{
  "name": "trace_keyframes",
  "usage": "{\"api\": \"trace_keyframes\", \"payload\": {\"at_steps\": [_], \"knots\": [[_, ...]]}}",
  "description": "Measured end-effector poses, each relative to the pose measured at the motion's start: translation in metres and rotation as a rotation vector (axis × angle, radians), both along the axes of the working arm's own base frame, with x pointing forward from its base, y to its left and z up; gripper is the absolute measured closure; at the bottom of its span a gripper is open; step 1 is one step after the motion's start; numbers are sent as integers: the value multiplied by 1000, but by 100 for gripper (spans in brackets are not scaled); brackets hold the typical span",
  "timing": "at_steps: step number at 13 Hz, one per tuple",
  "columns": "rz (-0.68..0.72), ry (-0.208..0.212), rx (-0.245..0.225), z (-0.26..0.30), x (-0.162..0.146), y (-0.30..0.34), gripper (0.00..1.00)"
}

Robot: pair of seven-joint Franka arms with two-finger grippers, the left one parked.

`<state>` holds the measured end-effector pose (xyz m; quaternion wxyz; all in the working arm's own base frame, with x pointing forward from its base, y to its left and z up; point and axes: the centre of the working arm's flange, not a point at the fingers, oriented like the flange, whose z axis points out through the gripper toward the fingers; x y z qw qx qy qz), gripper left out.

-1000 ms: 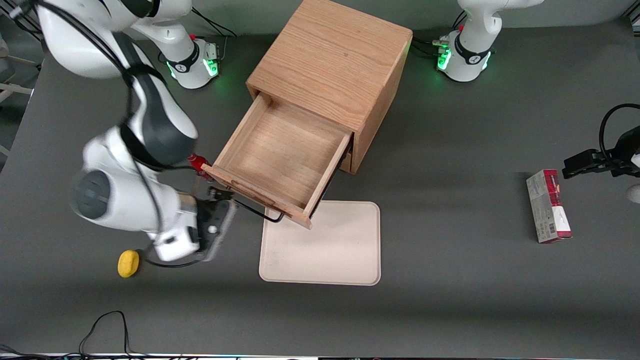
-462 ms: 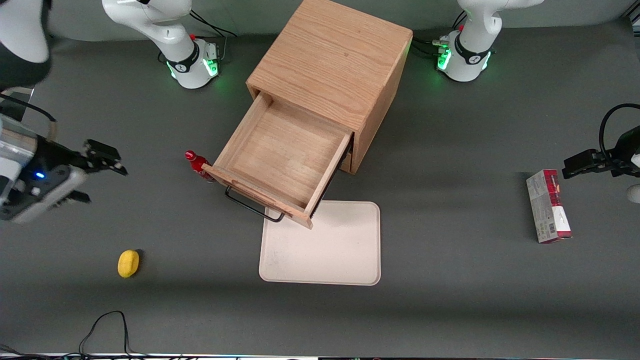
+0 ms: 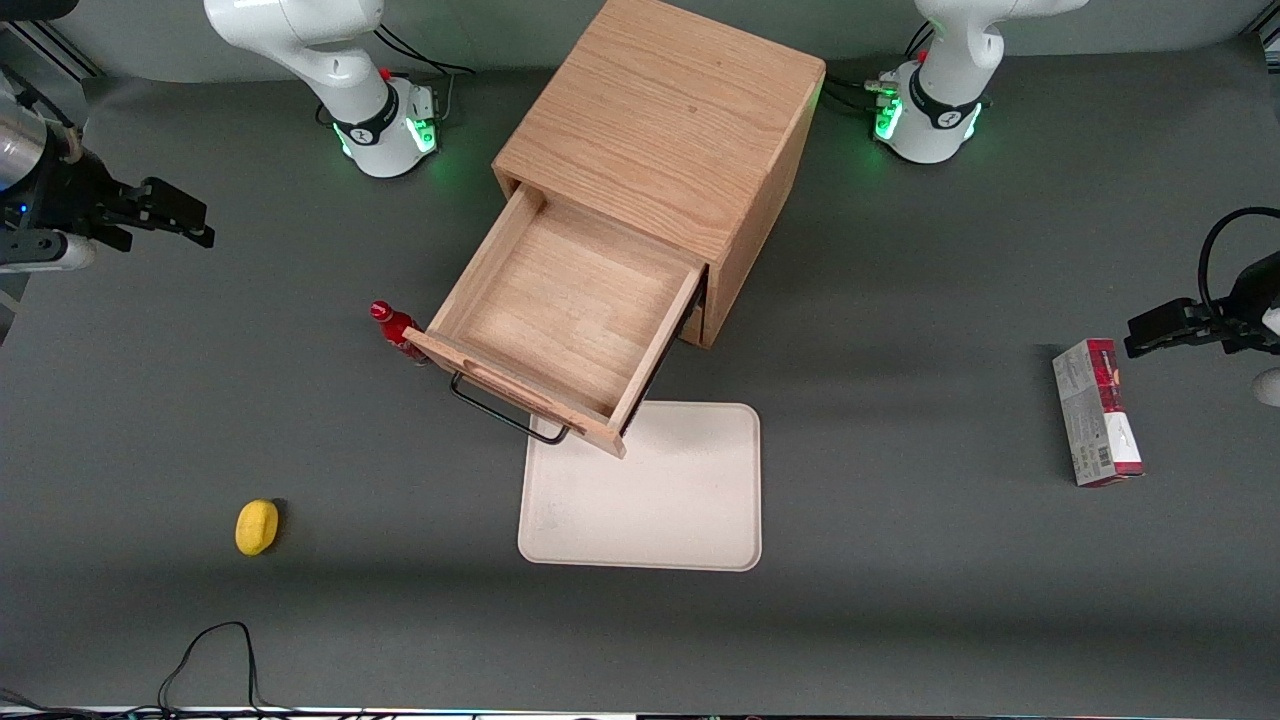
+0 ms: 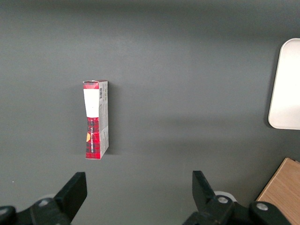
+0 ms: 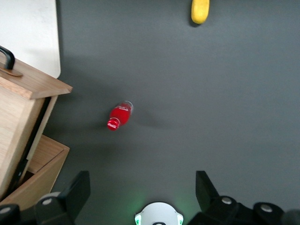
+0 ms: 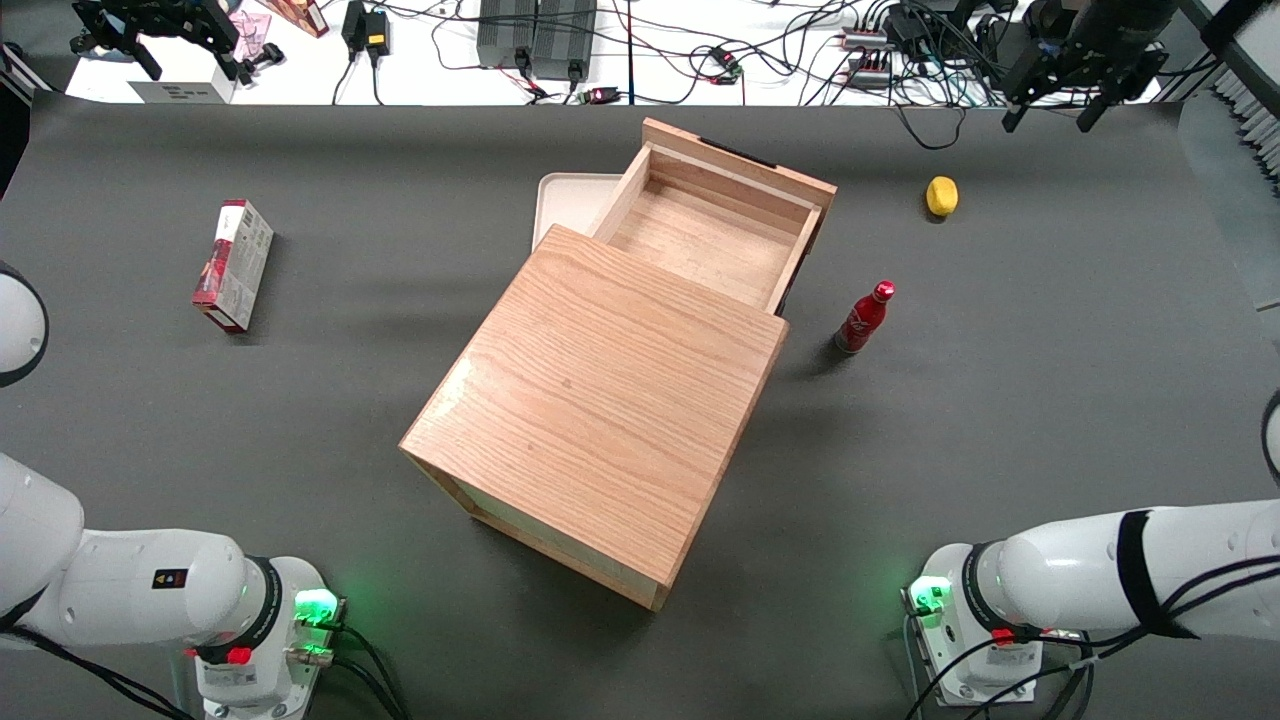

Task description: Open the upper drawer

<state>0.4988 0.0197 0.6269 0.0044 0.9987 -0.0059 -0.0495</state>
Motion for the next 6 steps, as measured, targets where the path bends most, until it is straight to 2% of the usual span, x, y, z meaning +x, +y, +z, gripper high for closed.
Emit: {"api": "trace_keyframes", "payload": {"at_steps": [6], "knots": [[35, -61, -5, 5, 4, 28, 0]]}}
